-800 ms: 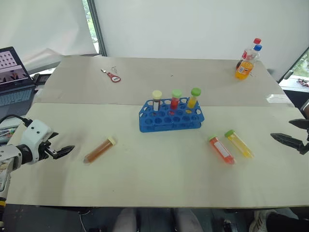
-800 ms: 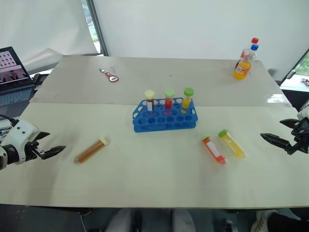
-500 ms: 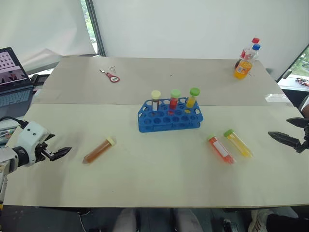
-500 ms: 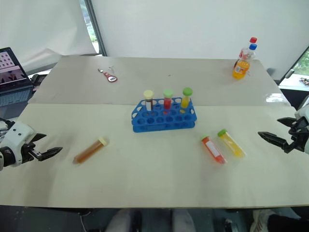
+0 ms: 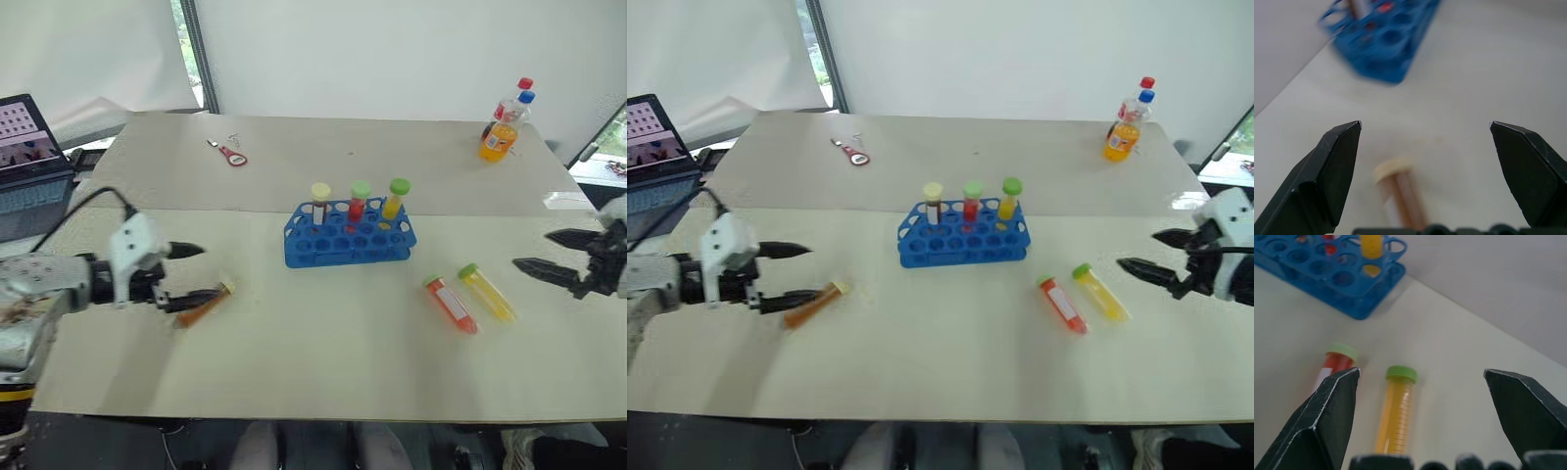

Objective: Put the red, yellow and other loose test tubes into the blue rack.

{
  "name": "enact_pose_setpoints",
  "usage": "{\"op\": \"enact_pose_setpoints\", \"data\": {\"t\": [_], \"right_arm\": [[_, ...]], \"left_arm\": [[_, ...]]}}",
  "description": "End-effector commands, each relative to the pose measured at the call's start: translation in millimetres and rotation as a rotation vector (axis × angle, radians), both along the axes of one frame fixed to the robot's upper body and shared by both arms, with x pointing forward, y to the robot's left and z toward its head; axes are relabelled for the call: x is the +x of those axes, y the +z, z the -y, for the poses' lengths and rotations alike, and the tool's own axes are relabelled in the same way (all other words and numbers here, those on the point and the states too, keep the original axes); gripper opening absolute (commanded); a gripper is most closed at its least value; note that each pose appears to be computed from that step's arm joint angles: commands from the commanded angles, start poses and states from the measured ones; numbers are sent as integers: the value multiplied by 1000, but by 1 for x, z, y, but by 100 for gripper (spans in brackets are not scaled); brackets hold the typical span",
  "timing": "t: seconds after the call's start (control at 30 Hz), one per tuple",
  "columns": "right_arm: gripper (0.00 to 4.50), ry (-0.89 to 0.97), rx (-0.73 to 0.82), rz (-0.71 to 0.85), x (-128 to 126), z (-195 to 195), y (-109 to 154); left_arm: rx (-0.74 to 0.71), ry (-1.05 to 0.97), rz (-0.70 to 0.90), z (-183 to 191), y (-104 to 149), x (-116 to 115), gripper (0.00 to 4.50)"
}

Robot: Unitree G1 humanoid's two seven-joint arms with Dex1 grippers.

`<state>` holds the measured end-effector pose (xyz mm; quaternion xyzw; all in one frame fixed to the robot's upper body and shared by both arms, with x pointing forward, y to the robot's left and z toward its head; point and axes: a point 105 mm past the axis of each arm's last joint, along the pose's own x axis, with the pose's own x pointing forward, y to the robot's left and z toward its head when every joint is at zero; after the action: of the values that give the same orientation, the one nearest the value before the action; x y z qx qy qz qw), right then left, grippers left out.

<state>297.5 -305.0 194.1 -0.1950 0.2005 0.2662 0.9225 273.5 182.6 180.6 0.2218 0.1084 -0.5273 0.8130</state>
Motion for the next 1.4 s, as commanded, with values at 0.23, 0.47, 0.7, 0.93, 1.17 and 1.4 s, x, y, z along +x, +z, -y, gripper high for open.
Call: {"op": "enact_pose_setpoints", "data": {"t": [0.23, 0.47, 0.7, 0.93, 1.17, 1.4], "right_arm": [[449, -126, -98, -239, 27, -5, -20], [449, -150, -125, -422, 46, -4, -49], [449, -112, -172, -527, 56, -7, -63], [256, -91, -167, -580, 59, -8, -63], [95, -90, -111, -581, 61, -12, -55], [95, 24, 61, -323, 62, -44, 9]], "left_arm": [[-42, -392, 62, 78, 14, -28, 450], [-28, -562, 135, 112, 10, -34, 450], [-46, -630, 166, 131, 8, -37, 450], [-56, -624, 176, 137, 4, -36, 450], [-80, -593, 175, 134, 1, -30, 450], [-130, -520, 170, 119, 2, -22, 450]]}}
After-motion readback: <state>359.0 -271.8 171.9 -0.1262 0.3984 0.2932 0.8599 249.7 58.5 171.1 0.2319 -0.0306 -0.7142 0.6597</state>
